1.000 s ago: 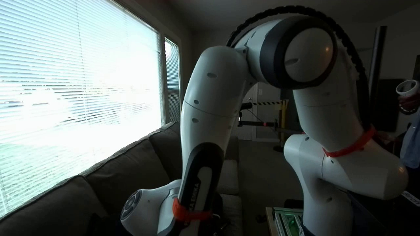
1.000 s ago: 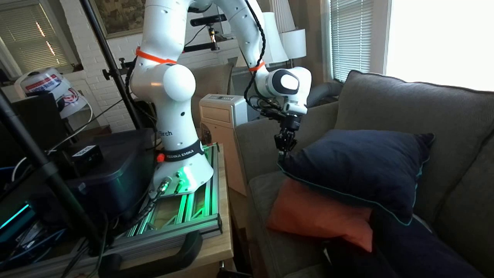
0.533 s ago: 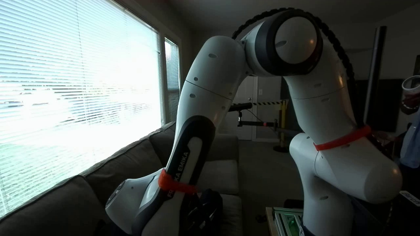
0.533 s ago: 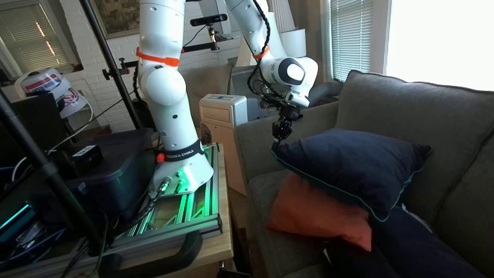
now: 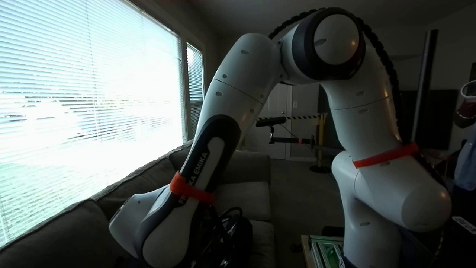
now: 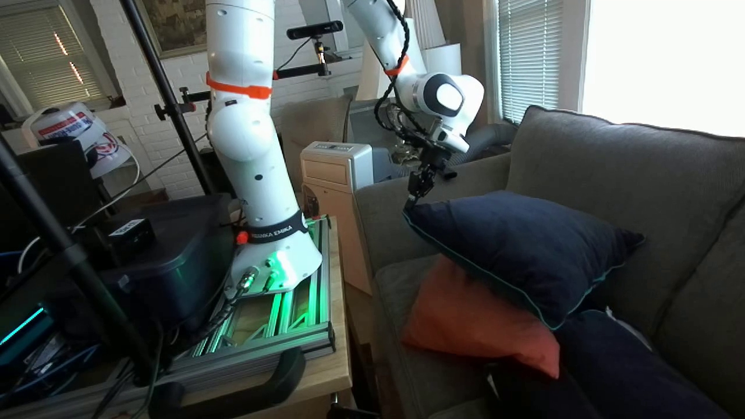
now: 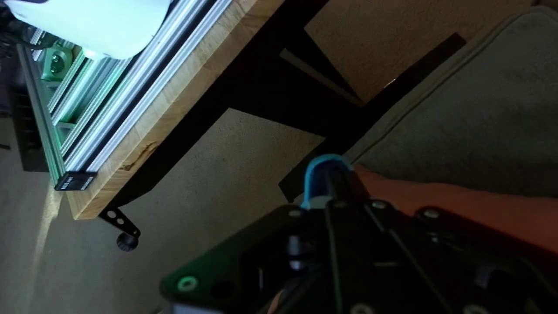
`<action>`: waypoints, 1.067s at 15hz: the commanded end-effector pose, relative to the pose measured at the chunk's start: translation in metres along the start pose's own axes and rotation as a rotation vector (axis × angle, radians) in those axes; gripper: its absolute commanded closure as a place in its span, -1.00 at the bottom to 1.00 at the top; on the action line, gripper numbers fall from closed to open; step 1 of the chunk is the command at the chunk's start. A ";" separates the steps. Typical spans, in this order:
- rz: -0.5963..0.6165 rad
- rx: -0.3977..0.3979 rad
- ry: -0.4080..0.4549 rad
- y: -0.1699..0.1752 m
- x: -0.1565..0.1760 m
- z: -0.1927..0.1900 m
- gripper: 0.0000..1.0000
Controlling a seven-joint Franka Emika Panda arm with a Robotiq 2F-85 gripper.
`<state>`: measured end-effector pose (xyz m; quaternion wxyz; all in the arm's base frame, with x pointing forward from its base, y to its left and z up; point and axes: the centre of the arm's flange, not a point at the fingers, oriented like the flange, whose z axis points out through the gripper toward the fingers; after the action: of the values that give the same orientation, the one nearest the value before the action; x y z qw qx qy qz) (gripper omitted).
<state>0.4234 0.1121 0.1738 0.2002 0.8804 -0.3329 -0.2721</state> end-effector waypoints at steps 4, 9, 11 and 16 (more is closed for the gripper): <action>-0.248 -0.081 -0.120 0.018 -0.028 -0.012 0.99; -0.381 -0.149 -0.148 0.014 -0.038 0.003 0.99; -0.393 -0.168 -0.148 0.014 -0.039 0.008 0.44; -0.337 -0.180 -0.142 0.023 -0.040 0.004 -0.32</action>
<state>0.3845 0.1274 0.1865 0.2048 0.8798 -0.1533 -0.4005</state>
